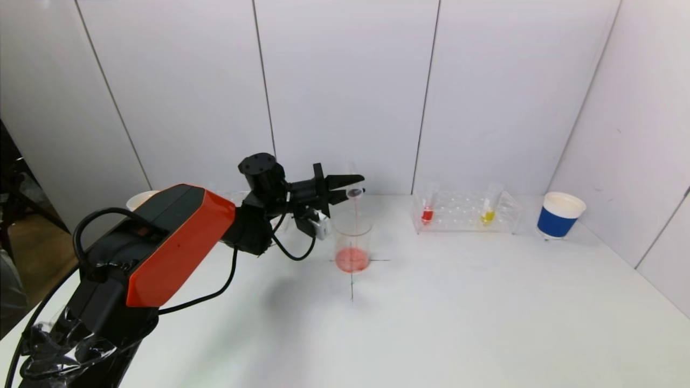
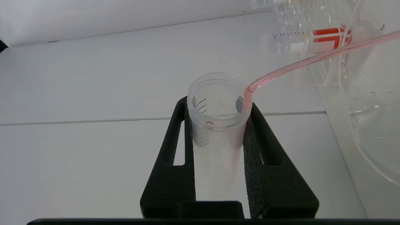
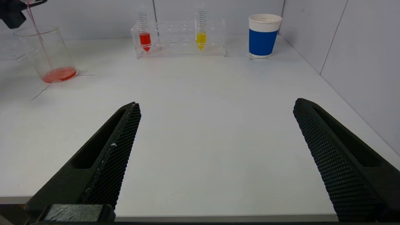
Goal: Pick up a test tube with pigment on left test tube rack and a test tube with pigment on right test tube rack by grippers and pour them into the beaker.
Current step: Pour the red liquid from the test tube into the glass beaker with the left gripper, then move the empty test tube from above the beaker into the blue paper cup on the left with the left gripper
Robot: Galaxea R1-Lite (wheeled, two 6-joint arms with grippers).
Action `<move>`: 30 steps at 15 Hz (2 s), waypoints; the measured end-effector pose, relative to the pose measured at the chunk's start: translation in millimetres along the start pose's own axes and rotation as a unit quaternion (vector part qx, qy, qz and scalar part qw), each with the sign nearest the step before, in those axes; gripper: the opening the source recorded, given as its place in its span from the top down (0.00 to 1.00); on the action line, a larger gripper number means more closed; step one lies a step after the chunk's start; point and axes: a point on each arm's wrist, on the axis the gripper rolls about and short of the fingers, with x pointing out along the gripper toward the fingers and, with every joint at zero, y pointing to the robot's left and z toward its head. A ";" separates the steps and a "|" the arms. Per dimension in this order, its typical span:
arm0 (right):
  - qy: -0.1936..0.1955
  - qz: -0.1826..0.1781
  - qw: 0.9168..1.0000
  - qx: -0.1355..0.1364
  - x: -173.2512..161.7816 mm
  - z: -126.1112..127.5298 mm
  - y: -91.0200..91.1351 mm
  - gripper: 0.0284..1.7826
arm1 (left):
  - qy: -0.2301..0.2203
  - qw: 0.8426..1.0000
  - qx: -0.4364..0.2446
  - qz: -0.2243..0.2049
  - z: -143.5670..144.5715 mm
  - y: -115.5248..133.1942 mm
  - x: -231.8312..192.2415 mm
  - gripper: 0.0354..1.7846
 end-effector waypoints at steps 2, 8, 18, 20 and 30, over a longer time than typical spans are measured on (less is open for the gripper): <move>0.000 0.000 1.000 0.000 0.0 0.0 0.0 0.00 | -0.006 1.000 0.012 0.004 0.4 3.0 -0.1 0.76; 0.000 0.000 1.000 0.000 0.0 0.0 0.0 0.00 | -0.007 1.000 0.021 0.009 0.7 6.3 -0.1 0.76; 0.000 0.000 1.000 0.000 0.0 0.0 0.0 0.00 | 0.017 1.000 -0.021 0.007 0.3 -1.0 -0.2 0.76; 0.000 0.000 1.000 0.000 0.0 0.0 0.0 0.00 | 0.057 0.995 -0.081 0.015 -1.0 -0.9 -0.4 0.76; 0.000 0.000 1.000 0.000 0.0 0.0 0.0 0.00 | 0.353 0.749 -0.541 0.148 -4.7 64.6 -0.2 0.76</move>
